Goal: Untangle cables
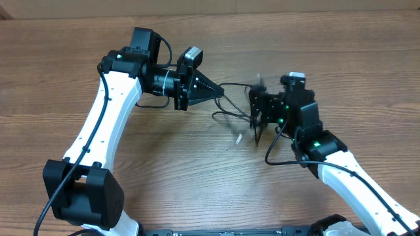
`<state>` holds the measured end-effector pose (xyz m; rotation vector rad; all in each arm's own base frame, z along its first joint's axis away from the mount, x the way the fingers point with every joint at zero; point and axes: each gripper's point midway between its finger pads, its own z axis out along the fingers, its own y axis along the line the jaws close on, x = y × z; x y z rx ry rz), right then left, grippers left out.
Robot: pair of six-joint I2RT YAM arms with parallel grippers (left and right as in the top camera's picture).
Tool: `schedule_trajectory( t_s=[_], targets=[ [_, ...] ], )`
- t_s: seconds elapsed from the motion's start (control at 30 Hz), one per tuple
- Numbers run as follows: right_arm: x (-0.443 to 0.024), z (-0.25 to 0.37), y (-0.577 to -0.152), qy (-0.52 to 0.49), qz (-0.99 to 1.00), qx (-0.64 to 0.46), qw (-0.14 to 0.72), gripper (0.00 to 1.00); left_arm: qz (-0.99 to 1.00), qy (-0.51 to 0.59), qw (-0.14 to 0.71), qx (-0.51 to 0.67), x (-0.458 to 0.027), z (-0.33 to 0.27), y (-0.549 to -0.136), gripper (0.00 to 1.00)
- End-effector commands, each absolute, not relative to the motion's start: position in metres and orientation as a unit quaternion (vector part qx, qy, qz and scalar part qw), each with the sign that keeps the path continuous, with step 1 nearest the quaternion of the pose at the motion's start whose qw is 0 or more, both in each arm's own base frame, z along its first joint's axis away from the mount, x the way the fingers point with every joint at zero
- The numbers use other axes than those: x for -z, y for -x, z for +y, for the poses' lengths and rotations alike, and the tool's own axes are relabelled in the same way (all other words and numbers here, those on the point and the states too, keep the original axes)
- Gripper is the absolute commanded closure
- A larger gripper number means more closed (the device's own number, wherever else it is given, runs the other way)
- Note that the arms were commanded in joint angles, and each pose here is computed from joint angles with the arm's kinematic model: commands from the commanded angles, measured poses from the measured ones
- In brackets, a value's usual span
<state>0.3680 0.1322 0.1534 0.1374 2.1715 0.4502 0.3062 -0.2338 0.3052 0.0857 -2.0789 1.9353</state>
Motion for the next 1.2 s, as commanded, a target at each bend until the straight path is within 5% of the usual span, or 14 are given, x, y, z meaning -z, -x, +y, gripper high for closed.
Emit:
schedule_trajectory(
  t_s=[0.0, 0.67, 1.07, 1.1, 1.17],
  targets=[
    [-0.152, 0.116, -0.373, -0.074, 0.876, -0.166, 0.448, 0.10, -0.703, -0.021, 0.150, -0.695, -0.323, -0.229, -0.303, 0.96],
    [-0.178, 0.195, -0.340, 0.064, 0.841, -0.377, 0.383, 0.00, -0.712, -0.029, 0.096, -0.694, -0.320, -0.206, -0.326, 0.96],
    [-0.198, 0.234, -0.287, 0.161, 0.792, -0.513, 0.289, 0.00, -0.811, -0.155, 0.063, -0.560, -0.260, -0.182, -0.356, 0.96],
    [-0.194, 0.234, -0.285, 0.157, 0.797, -0.511, 0.280, 0.00, -0.828, -0.172, 0.051, -0.532, -0.249, -0.177, -0.360, 0.87],
    [-0.191, 0.233, -0.284, 0.153, 0.802, -0.510, 0.271, 0.00, -0.840, -0.181, 0.042, -0.510, -0.241, -0.173, -0.363, 0.55]
  ],
)
